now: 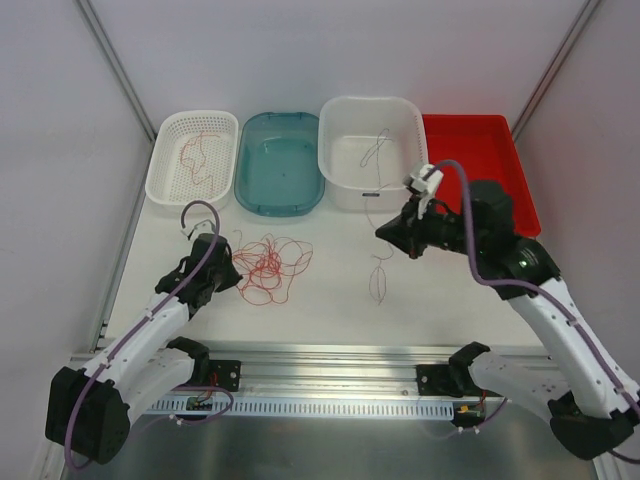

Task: Untangle the cables

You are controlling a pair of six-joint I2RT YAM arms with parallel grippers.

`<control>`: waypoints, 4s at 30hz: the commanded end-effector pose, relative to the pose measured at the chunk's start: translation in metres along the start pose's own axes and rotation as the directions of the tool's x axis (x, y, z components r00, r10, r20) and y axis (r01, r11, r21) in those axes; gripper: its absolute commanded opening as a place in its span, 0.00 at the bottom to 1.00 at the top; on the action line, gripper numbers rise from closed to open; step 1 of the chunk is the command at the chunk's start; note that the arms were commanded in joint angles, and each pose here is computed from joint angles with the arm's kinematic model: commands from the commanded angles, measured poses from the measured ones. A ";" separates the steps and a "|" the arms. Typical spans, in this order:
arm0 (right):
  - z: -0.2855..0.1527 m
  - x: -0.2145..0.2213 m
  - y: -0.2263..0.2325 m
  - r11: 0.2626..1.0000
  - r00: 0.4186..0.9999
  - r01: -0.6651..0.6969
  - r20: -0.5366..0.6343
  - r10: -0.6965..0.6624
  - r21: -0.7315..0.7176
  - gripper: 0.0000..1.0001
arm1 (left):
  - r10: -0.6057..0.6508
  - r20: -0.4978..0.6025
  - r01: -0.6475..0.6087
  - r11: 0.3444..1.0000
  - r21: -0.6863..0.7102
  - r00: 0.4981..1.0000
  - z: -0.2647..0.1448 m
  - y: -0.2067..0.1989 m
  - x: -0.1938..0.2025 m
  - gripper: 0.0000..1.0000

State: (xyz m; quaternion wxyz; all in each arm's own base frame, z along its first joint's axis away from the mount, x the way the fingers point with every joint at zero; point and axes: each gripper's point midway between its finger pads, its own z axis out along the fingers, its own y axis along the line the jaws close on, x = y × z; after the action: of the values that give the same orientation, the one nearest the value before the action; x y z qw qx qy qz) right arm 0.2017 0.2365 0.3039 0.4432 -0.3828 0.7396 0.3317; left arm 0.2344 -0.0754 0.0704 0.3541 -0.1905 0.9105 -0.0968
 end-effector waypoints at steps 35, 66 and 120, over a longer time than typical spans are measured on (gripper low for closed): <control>0.037 0.212 -0.146 0.601 0.819 -0.165 -0.231 0.525 0.782 0.74 | 0.082 -0.009 -0.080 0.987 0.136 0.997 -0.021 -0.034 -0.017 0.16; 0.042 0.191 -0.158 0.583 0.789 -0.312 -0.136 0.599 0.750 0.01 | 0.162 -0.015 -0.151 0.946 0.287 0.987 -0.046 -0.062 -0.024 0.31; 0.044 0.016 -0.167 0.789 0.932 -0.345 0.088 0.351 0.508 0.88 | 0.183 -0.046 -0.166 0.953 0.252 0.982 -0.038 -0.057 -0.020 0.39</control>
State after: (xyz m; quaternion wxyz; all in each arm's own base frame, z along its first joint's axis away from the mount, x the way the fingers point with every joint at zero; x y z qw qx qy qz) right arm 0.3721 0.1406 0.2457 0.4534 -0.0651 0.8817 0.1134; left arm 0.2369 -0.1178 0.1296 0.3547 -0.0540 0.9136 -0.1911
